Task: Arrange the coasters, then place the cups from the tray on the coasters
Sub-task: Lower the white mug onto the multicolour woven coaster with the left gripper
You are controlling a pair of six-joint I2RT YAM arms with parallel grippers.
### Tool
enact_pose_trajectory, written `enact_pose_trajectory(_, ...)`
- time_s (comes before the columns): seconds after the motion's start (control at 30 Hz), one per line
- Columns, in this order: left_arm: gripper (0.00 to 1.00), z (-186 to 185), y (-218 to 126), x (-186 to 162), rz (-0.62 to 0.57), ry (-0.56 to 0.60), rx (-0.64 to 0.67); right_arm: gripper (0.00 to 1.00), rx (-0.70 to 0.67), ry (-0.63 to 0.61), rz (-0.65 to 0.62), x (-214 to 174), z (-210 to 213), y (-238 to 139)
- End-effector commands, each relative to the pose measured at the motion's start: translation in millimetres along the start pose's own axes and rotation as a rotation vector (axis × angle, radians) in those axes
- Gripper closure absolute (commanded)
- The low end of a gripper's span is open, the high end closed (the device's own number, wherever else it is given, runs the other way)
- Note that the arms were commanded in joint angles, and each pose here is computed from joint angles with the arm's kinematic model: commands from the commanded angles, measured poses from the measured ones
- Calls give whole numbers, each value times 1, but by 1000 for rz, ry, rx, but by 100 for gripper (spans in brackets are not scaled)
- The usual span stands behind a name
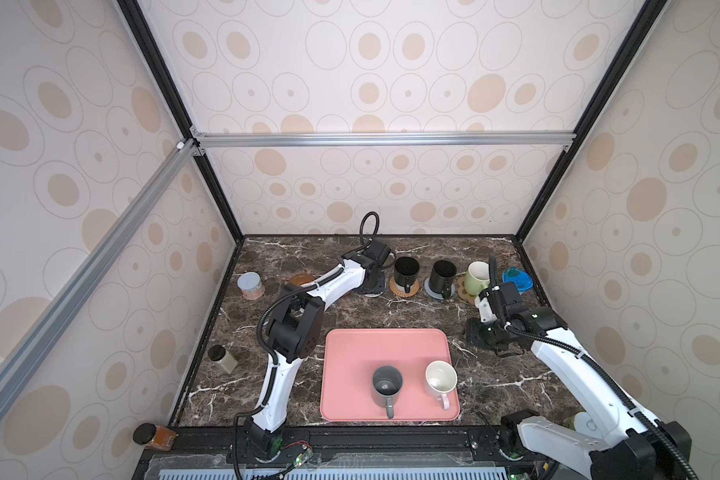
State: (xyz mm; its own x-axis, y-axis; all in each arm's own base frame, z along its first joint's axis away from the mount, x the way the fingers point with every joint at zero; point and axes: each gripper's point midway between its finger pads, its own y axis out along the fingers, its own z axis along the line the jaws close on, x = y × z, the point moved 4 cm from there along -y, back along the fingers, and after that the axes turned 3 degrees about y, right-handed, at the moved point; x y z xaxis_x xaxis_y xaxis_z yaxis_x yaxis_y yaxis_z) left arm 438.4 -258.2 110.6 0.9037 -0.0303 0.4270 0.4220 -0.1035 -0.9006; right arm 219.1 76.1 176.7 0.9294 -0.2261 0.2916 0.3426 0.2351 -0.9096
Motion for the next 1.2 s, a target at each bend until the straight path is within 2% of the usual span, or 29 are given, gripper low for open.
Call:
enact_pose_trajectory(0.0, 66, -5, -16, 8, -34, -16, -29, 51, -1, -1, 16, -3, 0, 2)
enact_pose_trajectory(1.17, 65, -19, -31, 8, -57, -12, -76, 51, 3, 0, 14, -4, 0, 1)
